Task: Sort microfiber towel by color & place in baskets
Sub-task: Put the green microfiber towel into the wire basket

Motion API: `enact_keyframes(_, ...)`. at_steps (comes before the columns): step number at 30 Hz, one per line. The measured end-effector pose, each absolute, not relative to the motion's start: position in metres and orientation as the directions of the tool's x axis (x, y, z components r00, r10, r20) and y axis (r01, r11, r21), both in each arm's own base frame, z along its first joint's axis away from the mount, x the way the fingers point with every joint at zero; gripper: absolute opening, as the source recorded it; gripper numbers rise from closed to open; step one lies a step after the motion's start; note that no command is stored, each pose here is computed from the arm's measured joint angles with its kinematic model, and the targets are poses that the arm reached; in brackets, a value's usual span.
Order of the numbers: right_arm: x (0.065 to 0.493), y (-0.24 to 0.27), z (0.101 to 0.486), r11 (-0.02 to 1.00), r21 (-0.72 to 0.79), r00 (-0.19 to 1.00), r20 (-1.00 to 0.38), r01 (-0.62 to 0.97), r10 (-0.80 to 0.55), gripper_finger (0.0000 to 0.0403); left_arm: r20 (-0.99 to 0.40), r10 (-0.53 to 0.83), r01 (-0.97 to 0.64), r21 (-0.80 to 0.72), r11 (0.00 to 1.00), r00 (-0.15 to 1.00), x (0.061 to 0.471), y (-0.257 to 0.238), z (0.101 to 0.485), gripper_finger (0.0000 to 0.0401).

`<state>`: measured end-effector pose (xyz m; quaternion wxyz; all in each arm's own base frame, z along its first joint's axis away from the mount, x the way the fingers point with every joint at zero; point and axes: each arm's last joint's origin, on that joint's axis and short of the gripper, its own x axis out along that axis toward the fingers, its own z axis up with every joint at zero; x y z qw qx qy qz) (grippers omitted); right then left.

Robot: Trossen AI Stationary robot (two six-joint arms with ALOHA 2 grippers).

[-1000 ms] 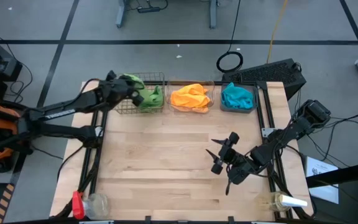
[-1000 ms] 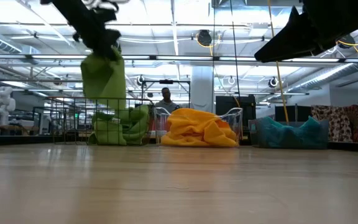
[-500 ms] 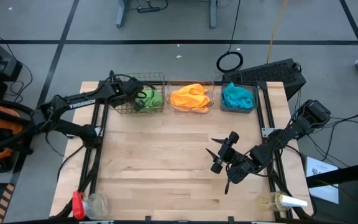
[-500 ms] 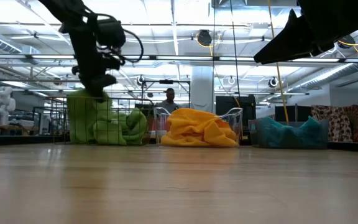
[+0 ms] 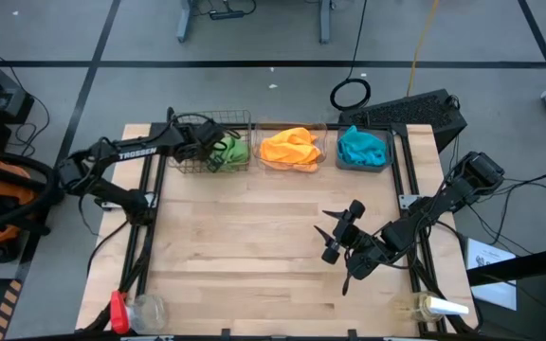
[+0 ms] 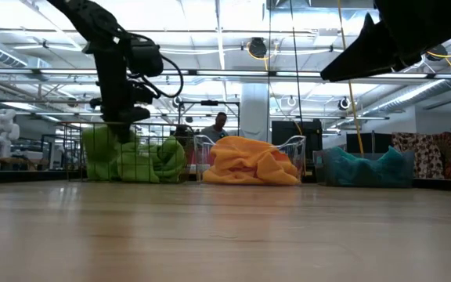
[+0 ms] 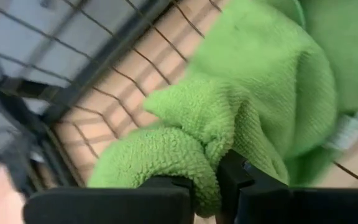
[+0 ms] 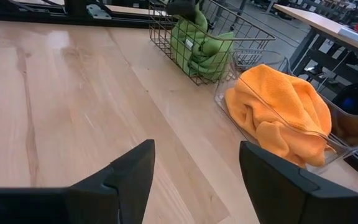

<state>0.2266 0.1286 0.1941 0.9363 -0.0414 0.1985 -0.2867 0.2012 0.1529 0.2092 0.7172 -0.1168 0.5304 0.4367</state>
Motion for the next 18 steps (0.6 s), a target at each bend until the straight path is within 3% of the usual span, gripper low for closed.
enact_keyframes(7,0.225,0.127,0.192,0.827,-0.195,0.747,-0.357,0.527,-0.56,0.0226,-0.913,0.399,-0.755,0.2,0.624,0.088,0.199,0.136,0.219,0.0084)
enact_keyframes(12,0.225,0.127,0.192,0.826,-0.195,0.746,-0.357,0.529,-0.562,0.0226,-0.902,0.422,-0.742,0.225,0.632,0.086,0.2,0.13,0.24,0.0118)
enact_keyframes(18,0.226,0.126,0.192,0.823,-0.192,0.743,-0.357,0.535,-0.566,0.0226,-0.884,0.45,-0.735,0.222,0.641,0.125,0.204,0.126,0.263,0.0127)
